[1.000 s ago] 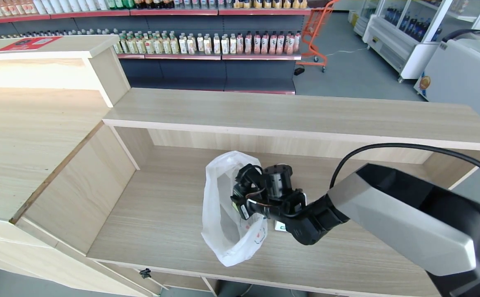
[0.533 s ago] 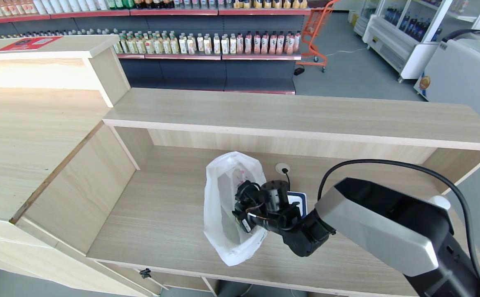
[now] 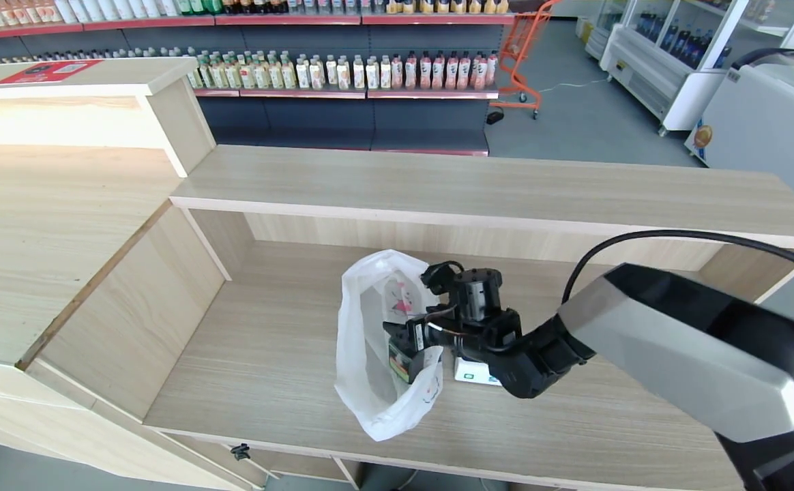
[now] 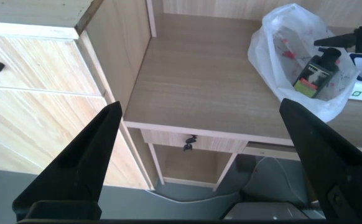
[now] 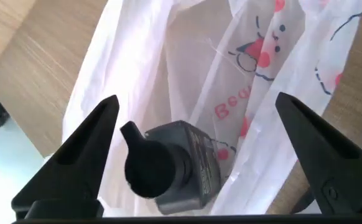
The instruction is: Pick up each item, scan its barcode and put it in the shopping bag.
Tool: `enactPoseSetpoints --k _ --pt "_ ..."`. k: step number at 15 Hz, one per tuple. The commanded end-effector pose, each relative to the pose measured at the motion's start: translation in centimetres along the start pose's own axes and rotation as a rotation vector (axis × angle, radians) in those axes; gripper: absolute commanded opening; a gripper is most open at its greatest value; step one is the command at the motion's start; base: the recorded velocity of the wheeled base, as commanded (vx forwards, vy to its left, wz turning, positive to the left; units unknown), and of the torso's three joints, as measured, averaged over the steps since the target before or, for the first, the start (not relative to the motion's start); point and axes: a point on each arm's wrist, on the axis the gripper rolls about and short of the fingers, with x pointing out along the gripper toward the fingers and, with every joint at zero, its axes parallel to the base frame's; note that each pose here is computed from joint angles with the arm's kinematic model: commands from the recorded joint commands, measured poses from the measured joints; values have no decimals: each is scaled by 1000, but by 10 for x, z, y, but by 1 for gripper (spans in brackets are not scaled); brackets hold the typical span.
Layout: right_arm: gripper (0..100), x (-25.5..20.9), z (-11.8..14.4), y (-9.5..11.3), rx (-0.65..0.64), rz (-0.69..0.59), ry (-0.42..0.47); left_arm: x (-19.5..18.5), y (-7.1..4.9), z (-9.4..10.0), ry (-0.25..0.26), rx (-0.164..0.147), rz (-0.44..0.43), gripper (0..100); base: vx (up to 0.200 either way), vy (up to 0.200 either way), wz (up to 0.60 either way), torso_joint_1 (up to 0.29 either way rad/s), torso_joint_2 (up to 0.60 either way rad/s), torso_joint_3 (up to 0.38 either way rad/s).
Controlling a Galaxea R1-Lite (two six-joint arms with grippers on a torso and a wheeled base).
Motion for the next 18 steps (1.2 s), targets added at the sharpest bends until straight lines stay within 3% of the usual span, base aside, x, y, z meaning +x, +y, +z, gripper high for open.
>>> enactPoseSetpoints --k 1,3,5,8,9,10,13,18 --pt "100 -77 77 -4 209 82 -87 0 0 0 0 0 -2 100 0 0 0 0 0 0" --pt "100 -140 108 4 343 189 -33 0 0 0 0 0 0 100 0 0 0 0 0 0" --pt "100 -202 116 4 403 218 59 0 0 0 0 0 0 100 0 0 0 0 0 0" --pt "100 -243 103 -9 206 -23 15 0 0 0 0 0 0 100 0 0 0 0 0 0" --pt "100 -264 92 -14 64 -215 10 0 0 0 1 0 0 100 0 0 0 0 0 0" --pt "100 -281 89 -13 26 -277 -5 0 0 0 0 0 0 100 0 0 0 0 0 0" --pt "100 -319 63 -4 21 -367 -3 0 0 0 0 0 0 100 0 0 0 0 0 0" --pt "100 -330 65 -11 35 -491 -28 0 0 0 1 -3 0 100 -40 -40 0 2 0 0"
